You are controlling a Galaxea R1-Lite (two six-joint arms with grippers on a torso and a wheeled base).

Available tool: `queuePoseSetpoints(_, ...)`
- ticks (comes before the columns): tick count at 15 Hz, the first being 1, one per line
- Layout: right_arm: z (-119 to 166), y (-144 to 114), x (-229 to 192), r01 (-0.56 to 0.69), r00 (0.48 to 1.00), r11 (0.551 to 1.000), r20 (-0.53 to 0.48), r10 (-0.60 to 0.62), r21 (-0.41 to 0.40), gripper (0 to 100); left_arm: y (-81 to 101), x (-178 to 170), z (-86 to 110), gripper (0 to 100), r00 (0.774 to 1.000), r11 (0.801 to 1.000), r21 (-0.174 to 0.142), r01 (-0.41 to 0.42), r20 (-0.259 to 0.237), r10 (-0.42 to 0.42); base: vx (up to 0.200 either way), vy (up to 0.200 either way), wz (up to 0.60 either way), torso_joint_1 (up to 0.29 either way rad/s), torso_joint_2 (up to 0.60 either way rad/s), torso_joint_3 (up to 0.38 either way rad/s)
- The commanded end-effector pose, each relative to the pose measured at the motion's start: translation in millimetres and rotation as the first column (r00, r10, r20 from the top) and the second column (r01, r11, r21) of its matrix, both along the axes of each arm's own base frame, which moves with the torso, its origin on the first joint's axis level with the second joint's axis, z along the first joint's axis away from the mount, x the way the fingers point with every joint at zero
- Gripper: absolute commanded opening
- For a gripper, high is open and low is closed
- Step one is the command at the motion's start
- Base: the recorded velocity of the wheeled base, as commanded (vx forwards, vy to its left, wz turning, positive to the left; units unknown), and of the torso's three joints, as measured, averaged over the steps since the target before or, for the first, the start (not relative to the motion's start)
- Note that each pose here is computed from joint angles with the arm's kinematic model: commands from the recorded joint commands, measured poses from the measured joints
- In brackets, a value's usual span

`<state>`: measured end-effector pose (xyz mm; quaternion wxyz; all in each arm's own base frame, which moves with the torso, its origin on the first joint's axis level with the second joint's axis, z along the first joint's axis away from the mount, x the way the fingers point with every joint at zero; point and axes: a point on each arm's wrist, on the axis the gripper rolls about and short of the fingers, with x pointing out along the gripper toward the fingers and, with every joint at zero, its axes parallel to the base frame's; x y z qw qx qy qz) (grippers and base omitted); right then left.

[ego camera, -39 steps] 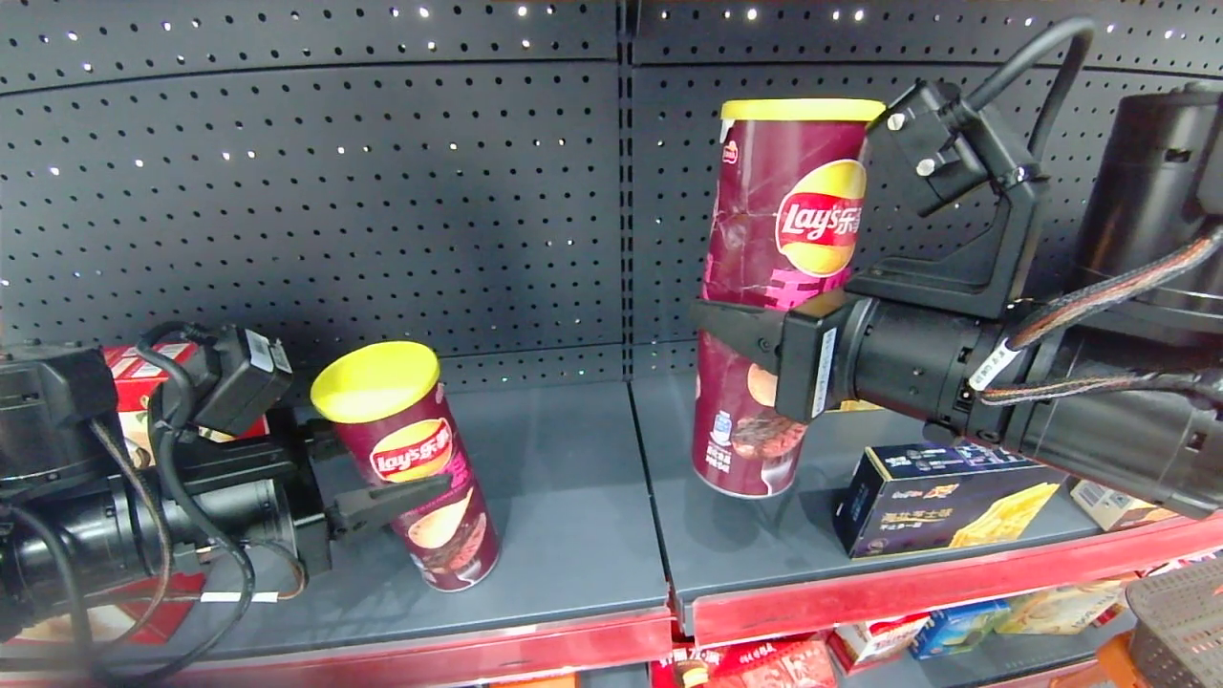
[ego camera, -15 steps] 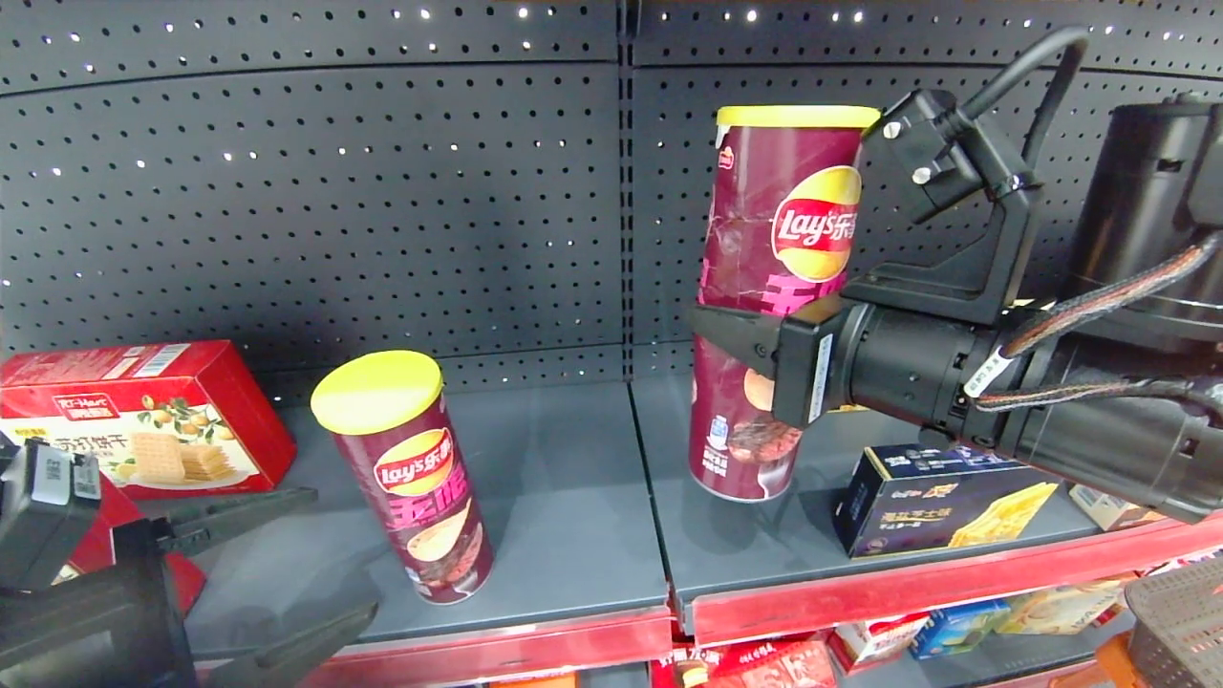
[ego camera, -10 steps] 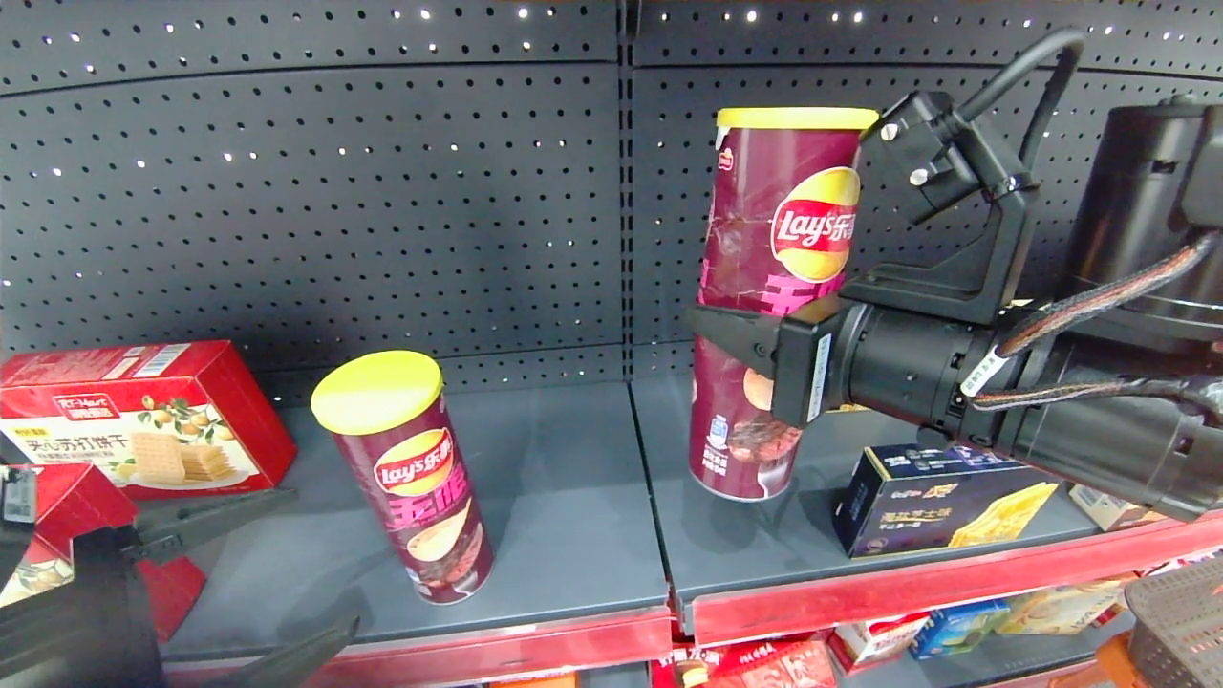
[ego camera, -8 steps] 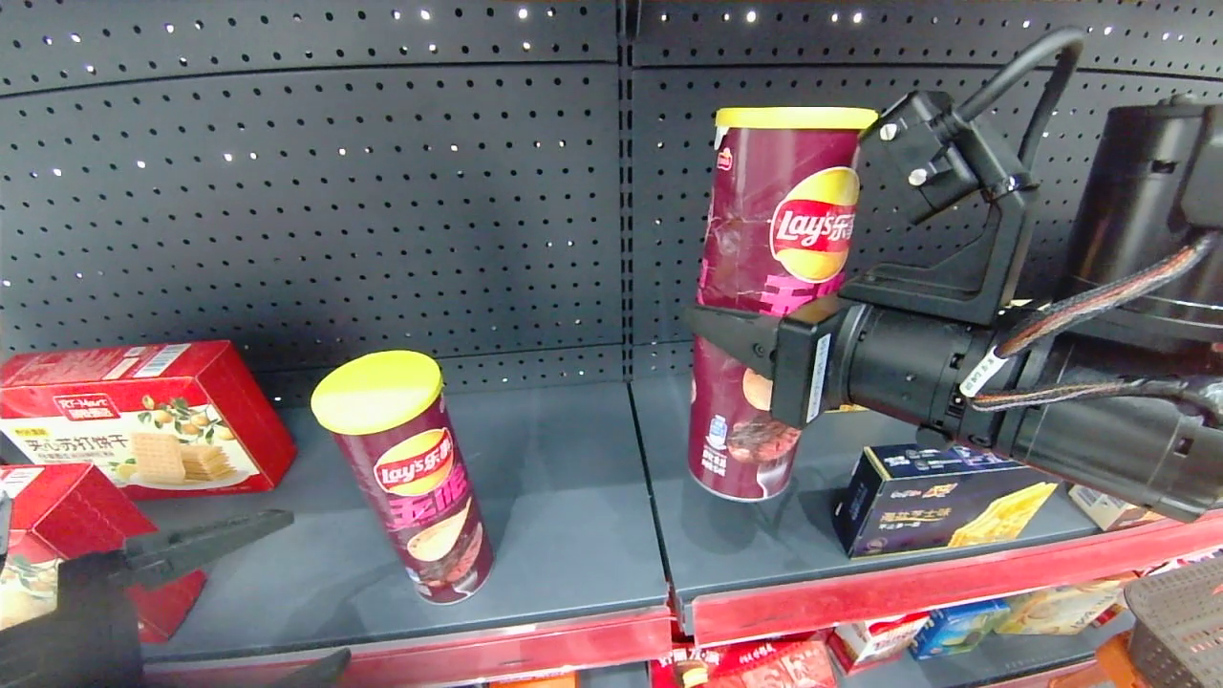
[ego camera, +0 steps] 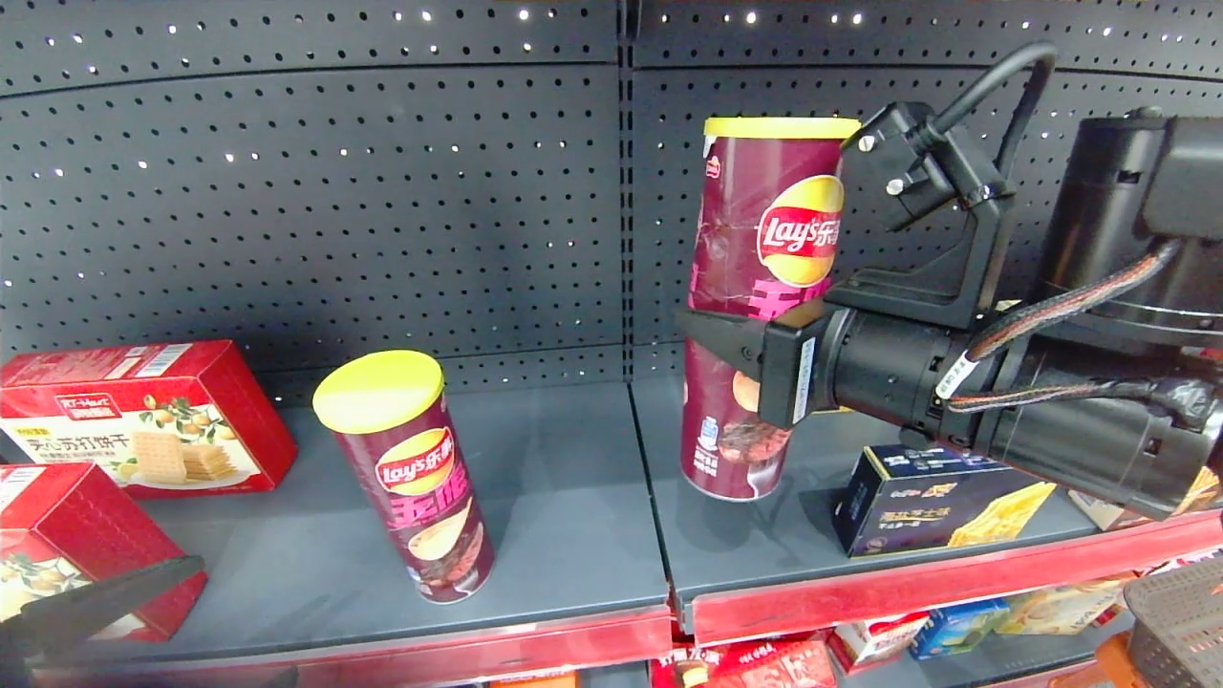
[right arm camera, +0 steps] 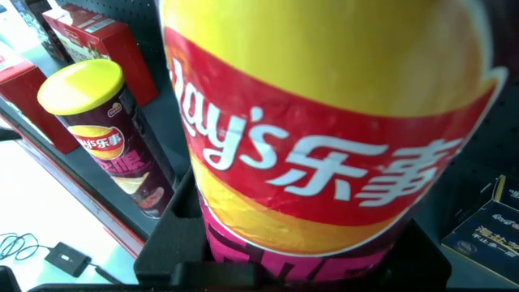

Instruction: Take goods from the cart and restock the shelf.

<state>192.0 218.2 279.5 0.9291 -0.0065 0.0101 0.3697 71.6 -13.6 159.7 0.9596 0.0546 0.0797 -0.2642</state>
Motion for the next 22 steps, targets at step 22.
queuePoseSetpoints(22,-0.7,-2.7,3.3,0.015,1.000,1.000,0.000,-0.015,-0.001,0,-14.4,107.1,-2.1,100,0.995,0.967,0.255,0.013,-0.099,0.012,0.000,0.000,0.00,0.000,0.00,0.000)
